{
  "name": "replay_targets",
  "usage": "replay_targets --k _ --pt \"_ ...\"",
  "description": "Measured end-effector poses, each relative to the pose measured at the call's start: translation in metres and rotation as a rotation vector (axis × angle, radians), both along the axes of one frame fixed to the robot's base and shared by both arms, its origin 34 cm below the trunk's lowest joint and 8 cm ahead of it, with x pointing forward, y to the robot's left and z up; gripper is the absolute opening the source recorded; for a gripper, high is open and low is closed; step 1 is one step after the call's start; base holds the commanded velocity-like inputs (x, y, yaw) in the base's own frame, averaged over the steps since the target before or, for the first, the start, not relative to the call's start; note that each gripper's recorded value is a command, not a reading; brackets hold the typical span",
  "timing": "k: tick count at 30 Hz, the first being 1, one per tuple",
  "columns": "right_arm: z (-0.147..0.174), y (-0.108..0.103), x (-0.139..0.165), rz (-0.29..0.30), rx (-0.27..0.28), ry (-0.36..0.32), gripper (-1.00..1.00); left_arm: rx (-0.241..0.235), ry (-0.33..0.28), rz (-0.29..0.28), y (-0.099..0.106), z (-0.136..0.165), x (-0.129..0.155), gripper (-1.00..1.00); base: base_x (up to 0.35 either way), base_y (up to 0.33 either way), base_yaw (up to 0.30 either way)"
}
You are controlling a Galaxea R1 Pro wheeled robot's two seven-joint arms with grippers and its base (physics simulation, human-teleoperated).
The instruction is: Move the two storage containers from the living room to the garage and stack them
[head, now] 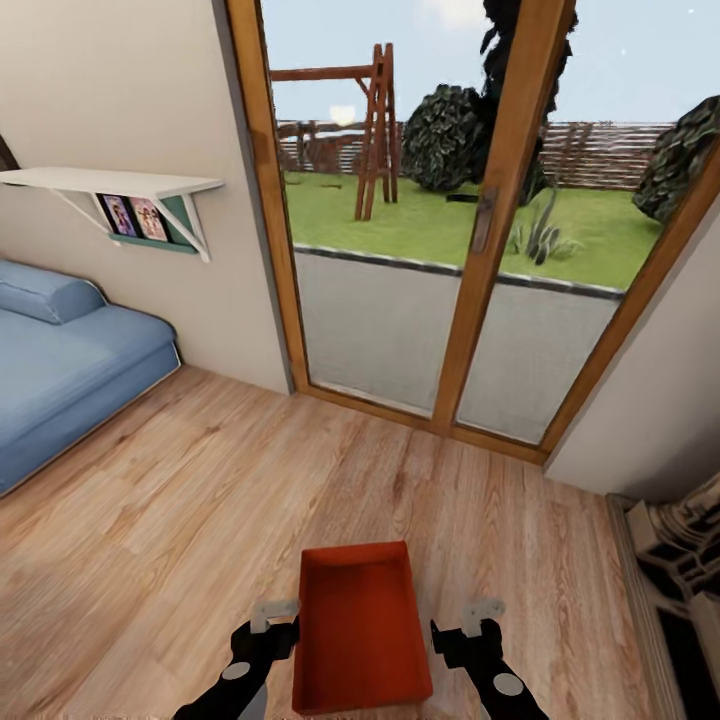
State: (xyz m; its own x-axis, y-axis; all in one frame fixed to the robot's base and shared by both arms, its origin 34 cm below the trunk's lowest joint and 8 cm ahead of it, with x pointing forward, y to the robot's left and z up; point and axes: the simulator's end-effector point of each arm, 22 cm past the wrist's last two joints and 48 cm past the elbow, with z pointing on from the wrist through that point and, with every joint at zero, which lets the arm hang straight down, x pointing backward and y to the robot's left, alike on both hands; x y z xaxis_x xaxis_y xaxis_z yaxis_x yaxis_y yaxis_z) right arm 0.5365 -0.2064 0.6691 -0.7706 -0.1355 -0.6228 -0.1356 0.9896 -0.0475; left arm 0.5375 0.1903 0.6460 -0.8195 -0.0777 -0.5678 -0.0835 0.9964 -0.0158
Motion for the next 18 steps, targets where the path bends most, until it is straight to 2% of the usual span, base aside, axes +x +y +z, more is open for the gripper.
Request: replay_targets --k 10,18 --pt "-0.012 0.000 0.001 0.000 0.000 0.008 1.00 0.000 0.008 0.000 0.000 -0.012 0.001 1.00 0.000 0.000 0.258" --pt "-0.020 -0.001 0.003 -0.011 0.005 0.008 1.00 -0.001 0.009 -0.002 -0.001 -0.020 0.003 1.00 0.000 0.000 0.035"
